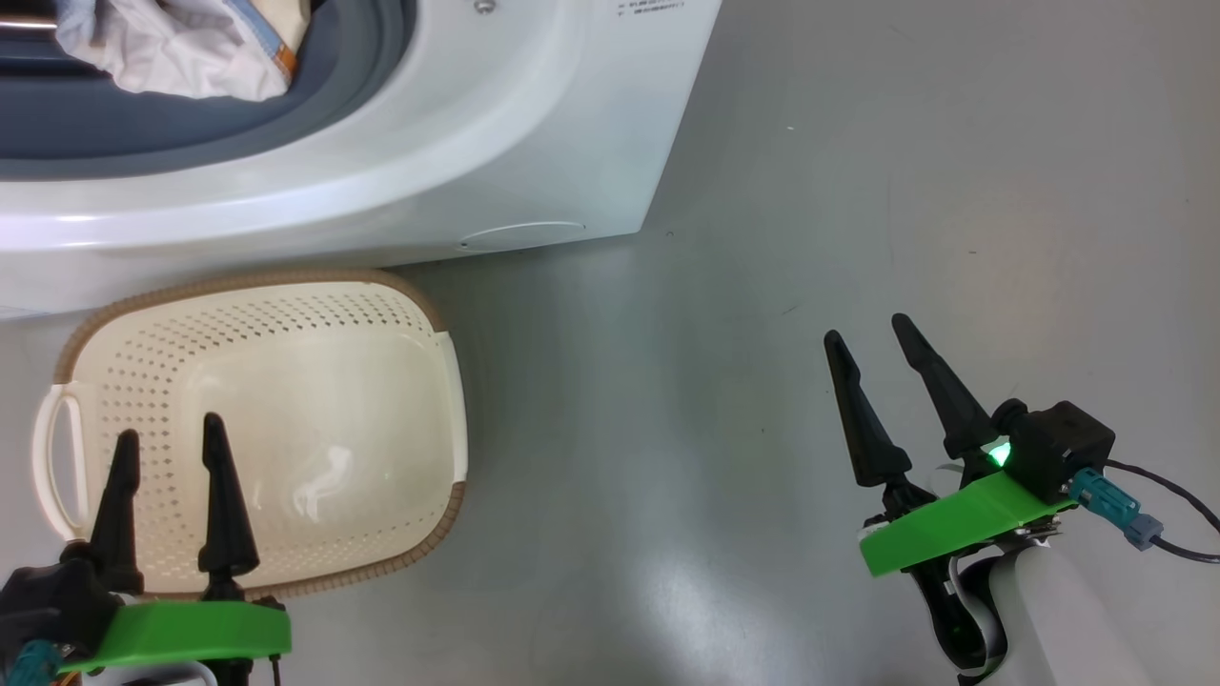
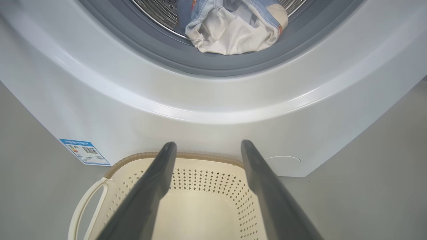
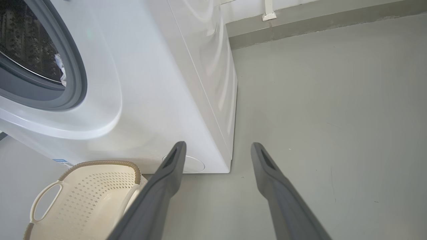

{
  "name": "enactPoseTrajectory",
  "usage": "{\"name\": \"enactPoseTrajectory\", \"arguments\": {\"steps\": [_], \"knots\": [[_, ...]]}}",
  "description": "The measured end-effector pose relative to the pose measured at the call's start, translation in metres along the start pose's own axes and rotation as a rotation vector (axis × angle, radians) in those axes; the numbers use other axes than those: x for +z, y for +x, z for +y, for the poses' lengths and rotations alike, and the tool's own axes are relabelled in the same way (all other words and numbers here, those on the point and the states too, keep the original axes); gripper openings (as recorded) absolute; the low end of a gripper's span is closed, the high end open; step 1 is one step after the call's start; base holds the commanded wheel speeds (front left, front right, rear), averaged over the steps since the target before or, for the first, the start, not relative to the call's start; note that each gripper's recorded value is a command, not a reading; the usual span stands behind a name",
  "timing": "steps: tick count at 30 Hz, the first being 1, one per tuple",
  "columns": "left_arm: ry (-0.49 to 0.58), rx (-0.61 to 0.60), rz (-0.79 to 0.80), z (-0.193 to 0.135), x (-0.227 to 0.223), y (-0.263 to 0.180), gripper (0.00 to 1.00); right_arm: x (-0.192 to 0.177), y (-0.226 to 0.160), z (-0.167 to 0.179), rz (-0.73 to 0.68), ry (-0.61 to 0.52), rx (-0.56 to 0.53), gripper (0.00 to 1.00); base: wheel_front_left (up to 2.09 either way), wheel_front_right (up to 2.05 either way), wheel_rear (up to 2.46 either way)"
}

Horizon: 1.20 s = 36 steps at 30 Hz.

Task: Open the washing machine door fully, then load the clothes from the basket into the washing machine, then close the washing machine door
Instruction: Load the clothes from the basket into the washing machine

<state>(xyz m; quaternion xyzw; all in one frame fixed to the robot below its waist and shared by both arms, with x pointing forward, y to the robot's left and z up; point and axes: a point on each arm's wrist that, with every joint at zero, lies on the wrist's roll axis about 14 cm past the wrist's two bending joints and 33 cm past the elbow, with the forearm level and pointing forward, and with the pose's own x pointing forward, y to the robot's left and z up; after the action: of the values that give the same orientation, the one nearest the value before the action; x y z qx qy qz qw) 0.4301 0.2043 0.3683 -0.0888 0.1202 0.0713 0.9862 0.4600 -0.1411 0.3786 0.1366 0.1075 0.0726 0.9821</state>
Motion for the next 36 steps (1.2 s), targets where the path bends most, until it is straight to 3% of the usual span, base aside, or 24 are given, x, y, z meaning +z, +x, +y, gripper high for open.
{"name": "enactPoseTrajectory", "arguments": {"steps": [9,22,36], "knots": [[-0.011,-0.013,-0.032,-0.006,0.01,0.007,1.0,0.001,0.0,0.001,-0.002,0.0,0.004,1.0,0.0,0.0,0.0],[-0.018,-0.121,-0.209,-0.036,0.079,0.074,1.0,0.006,-0.004,0.0,-0.012,-0.005,-0.003,1.0,0.0,0.0,0.0],[-0.051,-0.226,-0.058,-0.084,0.085,0.135,1.0,0.005,-0.01,-0.006,-0.007,0.002,-0.028,1.0,0.0,0.0,0.0]]}}
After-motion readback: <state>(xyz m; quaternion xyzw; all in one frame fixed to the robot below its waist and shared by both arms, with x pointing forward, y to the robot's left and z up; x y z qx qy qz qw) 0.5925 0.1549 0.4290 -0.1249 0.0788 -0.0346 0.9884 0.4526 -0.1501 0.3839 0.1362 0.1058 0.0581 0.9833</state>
